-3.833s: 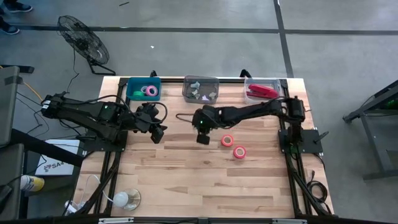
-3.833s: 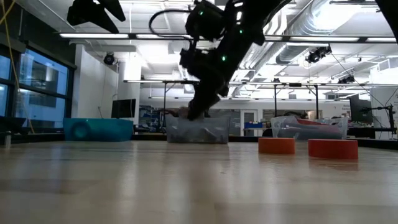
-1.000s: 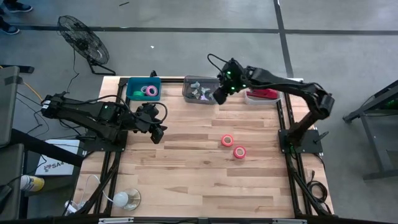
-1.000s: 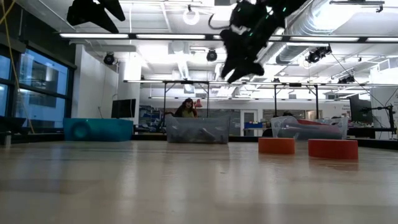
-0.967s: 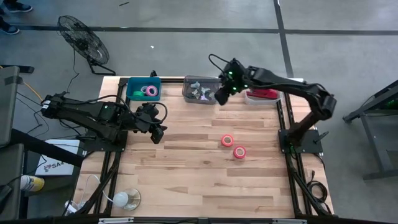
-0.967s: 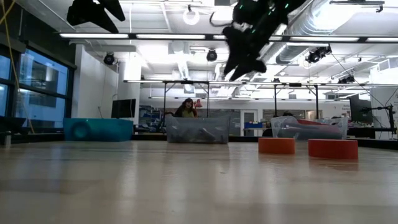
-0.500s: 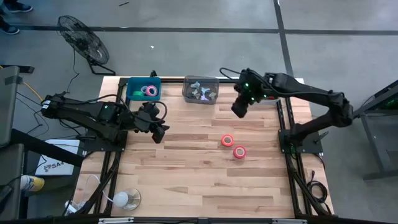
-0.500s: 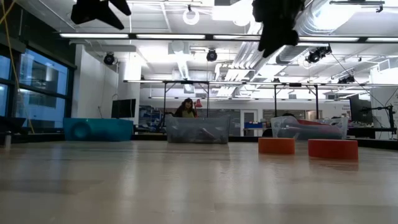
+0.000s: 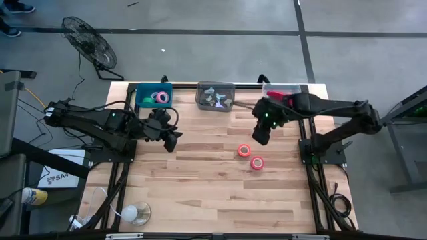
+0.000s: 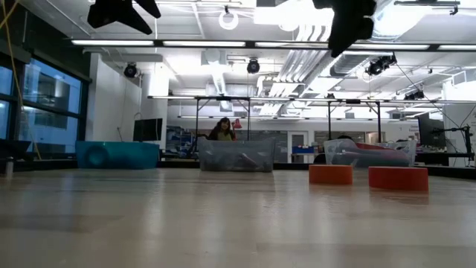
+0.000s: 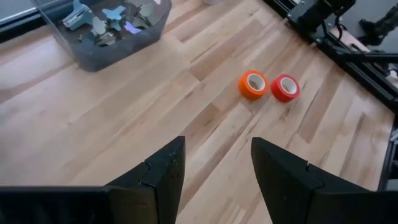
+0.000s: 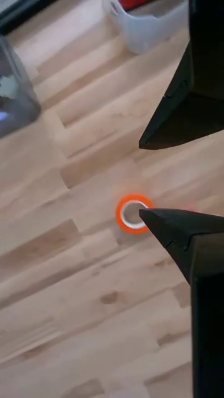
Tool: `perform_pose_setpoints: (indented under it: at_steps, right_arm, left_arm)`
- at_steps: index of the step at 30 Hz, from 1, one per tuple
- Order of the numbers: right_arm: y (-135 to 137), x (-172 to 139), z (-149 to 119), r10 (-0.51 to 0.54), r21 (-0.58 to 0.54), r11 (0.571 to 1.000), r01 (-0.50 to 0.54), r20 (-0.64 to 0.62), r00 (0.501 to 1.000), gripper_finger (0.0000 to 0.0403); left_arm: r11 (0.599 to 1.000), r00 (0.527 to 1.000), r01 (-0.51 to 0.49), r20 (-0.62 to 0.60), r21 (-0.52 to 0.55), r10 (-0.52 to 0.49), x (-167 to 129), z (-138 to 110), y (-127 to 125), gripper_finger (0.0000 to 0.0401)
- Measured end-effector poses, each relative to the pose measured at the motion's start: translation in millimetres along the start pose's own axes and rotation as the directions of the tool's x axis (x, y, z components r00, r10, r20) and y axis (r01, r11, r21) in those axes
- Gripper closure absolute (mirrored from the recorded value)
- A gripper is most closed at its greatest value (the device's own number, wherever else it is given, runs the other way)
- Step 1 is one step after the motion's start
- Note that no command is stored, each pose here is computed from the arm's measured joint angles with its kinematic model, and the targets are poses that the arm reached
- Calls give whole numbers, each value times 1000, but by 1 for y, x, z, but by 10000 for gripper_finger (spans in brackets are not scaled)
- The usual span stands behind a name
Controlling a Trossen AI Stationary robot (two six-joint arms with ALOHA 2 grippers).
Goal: Pick and place Stapler, Stapler remover, tape
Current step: Put the red tape into the blue bin
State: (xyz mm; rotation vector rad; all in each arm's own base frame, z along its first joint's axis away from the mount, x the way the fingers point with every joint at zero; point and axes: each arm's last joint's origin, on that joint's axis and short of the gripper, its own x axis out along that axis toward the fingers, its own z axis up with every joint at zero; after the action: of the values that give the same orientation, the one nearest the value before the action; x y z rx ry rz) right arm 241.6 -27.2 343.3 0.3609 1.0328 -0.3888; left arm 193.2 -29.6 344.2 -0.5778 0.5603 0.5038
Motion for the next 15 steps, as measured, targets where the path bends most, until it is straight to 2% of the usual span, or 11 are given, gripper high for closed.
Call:
perform_pose_setpoints:
  at_steps: [8,15]
  right_arm:
    - [26,-4,-16,-16,53,998,17,-16,1000,249]
    - [54,4,-28,-11,22,1000,12,-51,999,249]
  left_arm:
    - [995,1000,0,-20,96,2,0,-1,1,219]
    - [965,1000,2,-18,261,2,0,-1,1,219]
